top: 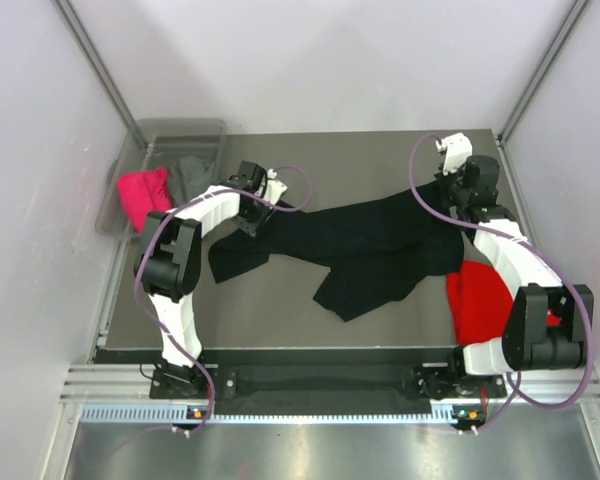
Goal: Fold and stack the t-shirts
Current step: Flatten the tshirt out
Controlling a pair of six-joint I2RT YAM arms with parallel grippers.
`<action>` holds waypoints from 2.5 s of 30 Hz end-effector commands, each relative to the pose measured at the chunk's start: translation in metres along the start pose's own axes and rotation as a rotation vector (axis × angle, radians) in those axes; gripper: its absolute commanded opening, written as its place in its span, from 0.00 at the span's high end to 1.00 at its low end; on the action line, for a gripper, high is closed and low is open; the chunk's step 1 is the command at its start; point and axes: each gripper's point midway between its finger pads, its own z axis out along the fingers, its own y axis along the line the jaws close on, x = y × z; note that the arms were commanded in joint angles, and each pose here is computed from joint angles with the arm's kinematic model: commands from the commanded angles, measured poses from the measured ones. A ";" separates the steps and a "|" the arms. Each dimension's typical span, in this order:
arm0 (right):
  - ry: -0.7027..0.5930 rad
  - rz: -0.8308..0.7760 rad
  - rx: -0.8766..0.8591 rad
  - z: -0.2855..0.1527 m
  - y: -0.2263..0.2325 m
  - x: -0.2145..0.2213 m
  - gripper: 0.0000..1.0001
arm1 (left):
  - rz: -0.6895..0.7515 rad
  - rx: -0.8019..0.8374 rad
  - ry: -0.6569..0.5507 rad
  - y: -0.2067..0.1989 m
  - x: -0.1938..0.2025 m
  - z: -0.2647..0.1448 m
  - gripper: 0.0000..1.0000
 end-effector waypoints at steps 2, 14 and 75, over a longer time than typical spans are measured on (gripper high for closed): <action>-0.069 0.006 0.014 -0.007 -0.006 -0.018 1.00 | -0.033 0.037 -0.006 -0.004 0.000 -0.003 0.68; -0.060 0.005 0.005 -0.005 -0.004 -0.012 1.00 | -0.042 0.026 0.020 -0.004 0.010 -0.002 0.63; -0.010 0.082 0.067 -0.011 -0.061 -0.040 0.98 | -0.033 -0.039 -0.267 0.014 -0.017 -0.123 1.00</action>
